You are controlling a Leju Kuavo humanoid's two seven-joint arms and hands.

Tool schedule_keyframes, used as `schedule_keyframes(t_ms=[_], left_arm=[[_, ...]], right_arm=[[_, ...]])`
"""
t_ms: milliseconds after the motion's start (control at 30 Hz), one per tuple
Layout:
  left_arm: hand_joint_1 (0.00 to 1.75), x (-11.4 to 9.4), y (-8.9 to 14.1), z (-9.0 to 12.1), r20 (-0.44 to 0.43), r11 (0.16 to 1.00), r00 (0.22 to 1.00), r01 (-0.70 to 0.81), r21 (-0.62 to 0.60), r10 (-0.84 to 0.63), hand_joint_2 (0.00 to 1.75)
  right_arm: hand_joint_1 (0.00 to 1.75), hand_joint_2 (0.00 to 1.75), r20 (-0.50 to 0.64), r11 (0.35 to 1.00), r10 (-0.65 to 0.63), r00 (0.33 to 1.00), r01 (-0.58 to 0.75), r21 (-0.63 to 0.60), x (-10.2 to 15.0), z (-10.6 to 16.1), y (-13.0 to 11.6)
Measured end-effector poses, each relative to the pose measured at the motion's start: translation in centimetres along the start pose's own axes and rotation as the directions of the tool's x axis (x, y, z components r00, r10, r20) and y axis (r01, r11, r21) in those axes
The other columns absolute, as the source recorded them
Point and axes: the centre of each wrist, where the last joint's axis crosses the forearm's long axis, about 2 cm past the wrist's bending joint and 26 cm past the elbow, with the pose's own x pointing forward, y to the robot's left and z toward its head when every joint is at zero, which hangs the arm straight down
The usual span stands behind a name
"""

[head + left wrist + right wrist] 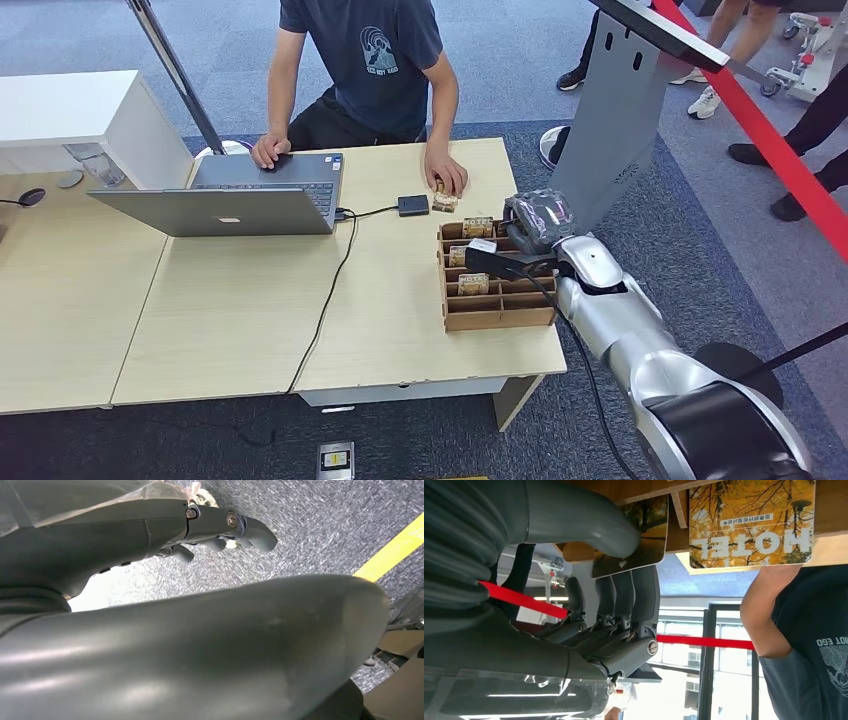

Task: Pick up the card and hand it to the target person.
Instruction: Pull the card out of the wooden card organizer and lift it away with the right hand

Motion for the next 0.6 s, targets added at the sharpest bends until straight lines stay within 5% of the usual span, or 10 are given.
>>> schedule_keyframes(t_ms=[600], left_arm=[[0.0, 0.22, 0.12, 0.0, 0.055, 1.0, 0.998, 0.022, 0.019, -0.023, 0.0]], right_arm=[[1.29, 1.75, -0.007, 1.0, -0.002, 1.0, 0.002, 0.0, -0.31, -0.02, -0.05]])
